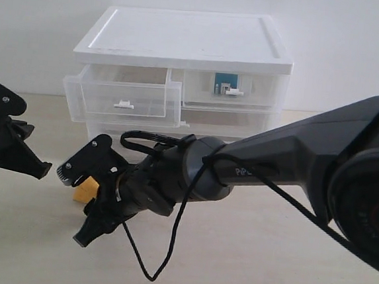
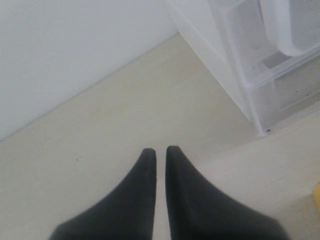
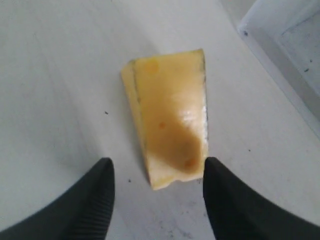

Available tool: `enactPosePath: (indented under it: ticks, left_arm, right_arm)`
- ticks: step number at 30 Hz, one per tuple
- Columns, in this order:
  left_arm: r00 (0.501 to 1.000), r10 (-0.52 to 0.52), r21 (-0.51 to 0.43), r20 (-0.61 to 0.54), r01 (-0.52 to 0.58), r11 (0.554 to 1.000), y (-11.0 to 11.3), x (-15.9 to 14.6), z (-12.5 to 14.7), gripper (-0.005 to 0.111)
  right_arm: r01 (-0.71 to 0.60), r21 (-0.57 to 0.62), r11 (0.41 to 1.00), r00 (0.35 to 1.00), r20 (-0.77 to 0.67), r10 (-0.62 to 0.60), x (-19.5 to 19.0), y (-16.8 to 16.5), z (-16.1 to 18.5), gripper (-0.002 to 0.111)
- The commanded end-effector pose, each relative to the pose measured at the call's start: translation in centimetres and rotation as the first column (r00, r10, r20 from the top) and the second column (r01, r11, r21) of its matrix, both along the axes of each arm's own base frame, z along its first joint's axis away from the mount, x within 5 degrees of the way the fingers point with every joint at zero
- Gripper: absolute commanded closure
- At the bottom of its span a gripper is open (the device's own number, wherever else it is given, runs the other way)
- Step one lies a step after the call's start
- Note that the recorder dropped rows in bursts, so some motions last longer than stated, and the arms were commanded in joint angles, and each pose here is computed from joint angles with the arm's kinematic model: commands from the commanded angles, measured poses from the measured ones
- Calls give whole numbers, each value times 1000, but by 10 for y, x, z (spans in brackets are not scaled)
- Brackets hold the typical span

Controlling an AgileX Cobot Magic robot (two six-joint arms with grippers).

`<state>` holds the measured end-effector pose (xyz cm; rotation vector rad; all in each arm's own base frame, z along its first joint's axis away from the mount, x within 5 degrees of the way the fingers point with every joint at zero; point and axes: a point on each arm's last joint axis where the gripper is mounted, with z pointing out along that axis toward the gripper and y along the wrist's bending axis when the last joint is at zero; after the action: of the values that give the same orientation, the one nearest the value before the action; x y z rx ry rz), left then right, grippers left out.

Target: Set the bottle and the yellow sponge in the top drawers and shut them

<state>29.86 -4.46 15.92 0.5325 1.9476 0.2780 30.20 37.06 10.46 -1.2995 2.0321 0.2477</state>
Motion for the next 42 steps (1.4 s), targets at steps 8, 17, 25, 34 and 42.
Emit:
enactPosePath:
  ticks: [8, 17, 25, 34, 42]
  left_arm:
    - [1000, 9, -1, 22, -9, 1000, 2, 0, 3, 103]
    - [1000, 9, -1, 22, -9, 1000, 2, 0, 3, 103]
    - [1000, 9, -1, 22, -9, 1000, 2, 0, 3, 103]
    - [1000, 9, -1, 22, -9, 1000, 2, 0, 3, 103]
    - [999, 10, -1, 33, -10, 1000, 2, 0, 4, 103]
  right_arm:
    - [-115, -66, 991, 987, 102, 121, 7, -1, 4, 56]
    - [-94, -46, 995, 987, 124, 99, 17, 6, 22, 56]
    - [-128, -99, 987, 980, 137, 141, 17, 5, 21, 63]
    - [-132, -93, 987, 980, 139, 144, 14, 10, 25, 62]
    - [-144, -115, 983, 982, 105, 156, 0, 18, 22, 60]
